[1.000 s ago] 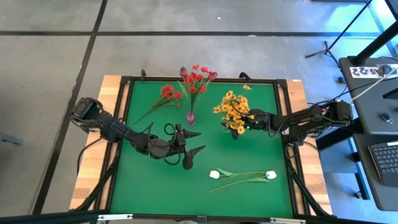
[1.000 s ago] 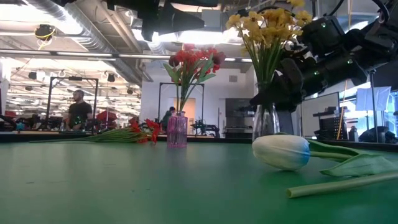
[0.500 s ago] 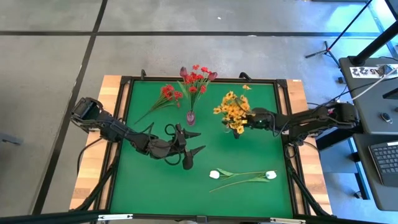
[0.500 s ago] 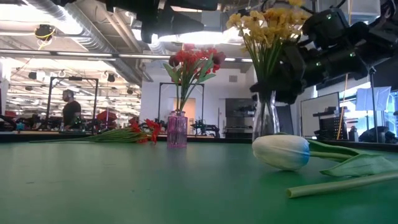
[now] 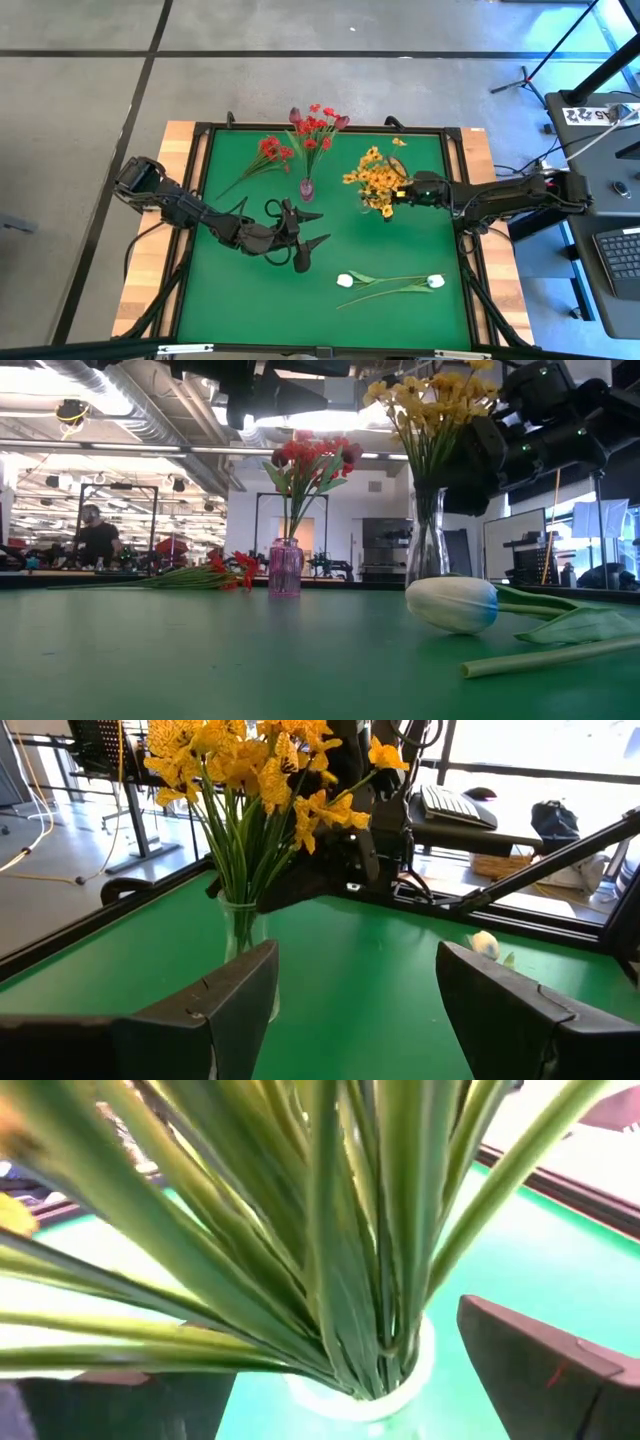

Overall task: Sort flowers into vase by color
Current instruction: Adjust the transparent vase, then put the bottom white tulips into the transparent vase

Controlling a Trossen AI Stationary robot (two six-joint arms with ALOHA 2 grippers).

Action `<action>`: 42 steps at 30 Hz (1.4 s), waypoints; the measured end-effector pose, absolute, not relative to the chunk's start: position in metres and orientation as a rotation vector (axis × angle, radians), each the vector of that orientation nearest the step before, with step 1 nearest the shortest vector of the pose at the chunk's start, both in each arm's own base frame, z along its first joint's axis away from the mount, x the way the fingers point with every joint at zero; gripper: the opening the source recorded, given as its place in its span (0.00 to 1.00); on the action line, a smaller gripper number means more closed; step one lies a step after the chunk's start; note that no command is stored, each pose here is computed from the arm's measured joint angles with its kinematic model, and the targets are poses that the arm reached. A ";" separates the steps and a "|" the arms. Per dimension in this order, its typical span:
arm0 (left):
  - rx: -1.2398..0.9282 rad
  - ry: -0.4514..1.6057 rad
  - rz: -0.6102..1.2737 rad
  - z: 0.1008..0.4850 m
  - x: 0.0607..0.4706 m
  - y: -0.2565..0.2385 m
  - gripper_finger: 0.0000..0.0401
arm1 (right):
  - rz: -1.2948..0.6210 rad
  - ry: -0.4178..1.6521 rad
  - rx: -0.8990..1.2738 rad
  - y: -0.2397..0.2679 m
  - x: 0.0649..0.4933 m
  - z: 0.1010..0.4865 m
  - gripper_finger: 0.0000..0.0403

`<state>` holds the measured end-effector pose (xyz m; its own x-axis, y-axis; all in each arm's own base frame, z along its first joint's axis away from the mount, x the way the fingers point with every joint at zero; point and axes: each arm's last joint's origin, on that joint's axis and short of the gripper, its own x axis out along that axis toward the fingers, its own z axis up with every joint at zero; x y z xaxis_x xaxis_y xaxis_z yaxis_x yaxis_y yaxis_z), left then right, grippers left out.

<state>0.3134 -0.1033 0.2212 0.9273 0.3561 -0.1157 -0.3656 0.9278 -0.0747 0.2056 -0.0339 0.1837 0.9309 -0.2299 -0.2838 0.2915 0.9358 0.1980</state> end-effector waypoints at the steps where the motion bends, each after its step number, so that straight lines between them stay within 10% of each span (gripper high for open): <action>1: -0.095 0.101 0.370 0.221 0.313 -0.103 0.66 | -0.269 0.255 0.240 -0.034 0.204 0.186 0.90; 42: -0.086 0.122 0.377 0.219 0.314 -0.102 0.66 | 0.162 0.509 0.614 0.018 0.136 0.207 0.91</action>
<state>0.3135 -0.1018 0.2189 0.9226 0.3615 -0.1348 -0.3719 0.9263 -0.0608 0.1356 0.0181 0.2068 0.8650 0.2927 -0.4075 0.0031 0.8091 0.5876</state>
